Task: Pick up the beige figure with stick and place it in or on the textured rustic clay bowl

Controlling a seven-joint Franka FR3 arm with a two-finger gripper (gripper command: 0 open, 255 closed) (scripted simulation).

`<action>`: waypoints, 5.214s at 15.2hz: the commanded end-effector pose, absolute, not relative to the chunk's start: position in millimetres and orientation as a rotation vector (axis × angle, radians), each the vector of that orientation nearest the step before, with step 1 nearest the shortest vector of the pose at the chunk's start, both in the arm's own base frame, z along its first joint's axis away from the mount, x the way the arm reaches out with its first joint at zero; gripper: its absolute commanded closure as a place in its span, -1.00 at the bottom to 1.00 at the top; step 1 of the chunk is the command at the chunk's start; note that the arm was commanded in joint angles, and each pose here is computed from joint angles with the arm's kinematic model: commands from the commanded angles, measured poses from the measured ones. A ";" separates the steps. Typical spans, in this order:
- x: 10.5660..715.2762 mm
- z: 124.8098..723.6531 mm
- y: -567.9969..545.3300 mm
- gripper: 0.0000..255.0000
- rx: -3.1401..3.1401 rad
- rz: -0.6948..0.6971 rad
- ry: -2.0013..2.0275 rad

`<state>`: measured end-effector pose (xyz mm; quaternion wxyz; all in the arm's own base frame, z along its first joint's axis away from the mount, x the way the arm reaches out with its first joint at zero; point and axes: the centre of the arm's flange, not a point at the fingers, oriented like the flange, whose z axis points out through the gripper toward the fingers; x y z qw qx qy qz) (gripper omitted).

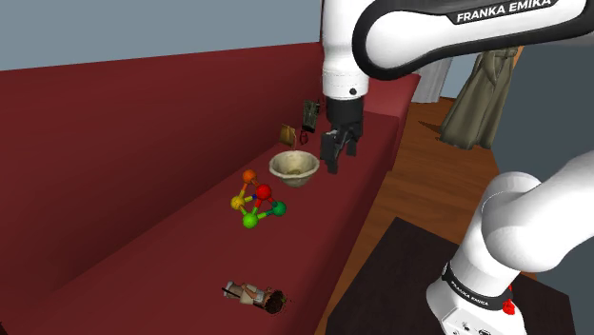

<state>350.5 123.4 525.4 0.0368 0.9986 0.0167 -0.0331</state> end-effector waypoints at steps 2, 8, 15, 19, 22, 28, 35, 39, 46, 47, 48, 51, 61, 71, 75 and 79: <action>357.9 518.3 164.7 -1.00 3.068 -0.111 0.024; 379.2 503.3 239.5 -1.00 3.069 -0.128 -0.025; 407.0 485.5 325.9 -1.00 3.069 -0.149 -0.083; 424.2 475.2 374.8 -1.00 3.069 -0.160 -0.116; 437.8 467.4 411.2 -1.00 3.068 -0.169 -0.141; 445.4 446.4 434.4 -1.00 3.068 -0.175 -0.157; 442.5 422.5 433.0 -1.00 3.068 -0.175 -0.157; 442.5 422.5 433.0 -1.00 3.068 -0.175 -0.157; 442.6 422.5 433.0 1.00 3.068 -0.175 -0.157; 442.6 422.5 433.0 1.00 3.068 -0.175 -0.157; 442.6 422.5 433.0 1.00 3.068 -0.175 -0.157; 442.6 422.5 433.0 -1.00 3.068 -0.175 -0.157; 390.9 345.9 421.8 -1.00 2.985 -0.148 -0.130; 388.4 322.2 418.3 -1.00 2.985 -0.148 -0.130; 388.4 322.2 418.3 1.00 2.985 -0.148 -0.130; 388.4 322.2 418.3 1.00 2.985 -0.148 -0.130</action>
